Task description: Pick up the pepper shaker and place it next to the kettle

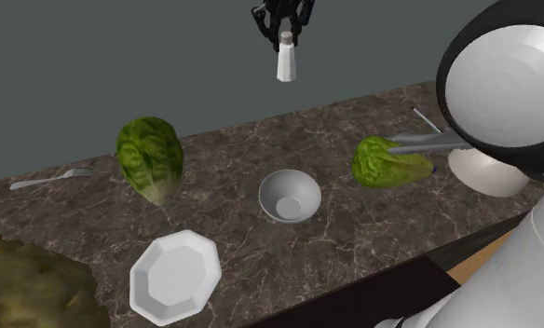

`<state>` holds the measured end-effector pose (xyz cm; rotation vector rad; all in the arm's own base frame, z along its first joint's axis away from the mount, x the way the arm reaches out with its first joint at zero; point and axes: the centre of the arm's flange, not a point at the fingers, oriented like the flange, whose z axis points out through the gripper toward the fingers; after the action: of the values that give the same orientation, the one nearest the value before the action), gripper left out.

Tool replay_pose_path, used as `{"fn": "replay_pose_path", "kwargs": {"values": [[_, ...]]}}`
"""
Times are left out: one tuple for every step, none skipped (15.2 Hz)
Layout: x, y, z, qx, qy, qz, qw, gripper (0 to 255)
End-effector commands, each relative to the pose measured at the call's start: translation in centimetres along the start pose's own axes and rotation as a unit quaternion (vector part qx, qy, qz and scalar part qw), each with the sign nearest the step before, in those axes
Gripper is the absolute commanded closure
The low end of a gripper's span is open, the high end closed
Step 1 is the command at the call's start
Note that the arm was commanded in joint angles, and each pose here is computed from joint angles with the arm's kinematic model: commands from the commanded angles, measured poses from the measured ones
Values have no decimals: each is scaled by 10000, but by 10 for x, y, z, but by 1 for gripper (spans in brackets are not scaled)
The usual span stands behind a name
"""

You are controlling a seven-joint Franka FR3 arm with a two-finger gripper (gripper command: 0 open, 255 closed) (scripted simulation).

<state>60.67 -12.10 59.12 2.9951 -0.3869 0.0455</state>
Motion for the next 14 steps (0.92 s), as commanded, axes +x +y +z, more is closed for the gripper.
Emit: {"fn": "replay_pose_path", "kwargs": {"values": [[-25, 16, 2, 2, -1, -4, 10000, 255], [-35, 24, 3, 2, -1, -4, 10000, 255], [-45, 33, 3, 2, -1, -4, 10000, 255], [-55, 42, 4, 2, -1, -4, 10000, 255], [-65, 50, 5, 2, -1, -4, 10000, 255], [-75, 59, 5, 2, -1, -4, 10000, 255], [-85, 67, 6, 2, -1, -4, 10000, 255], [-95, 76, 6, 2, -1, -4, 10000, 255], [-105, 84, 7, 2, -1, -4, 10000, 255], [-115, 93, 7, 2, -1, -4, 10000, 255], [-125, 102, 8, 2, -1, -4, 10000, 255], [-135, 110, 8, 2, -1, -4, 10000, 255], [-145, 119, 9, 2, -1, -4, 10000, 255], [-156, 127, 9, 2, -1, -4, 10000, 255]]}}
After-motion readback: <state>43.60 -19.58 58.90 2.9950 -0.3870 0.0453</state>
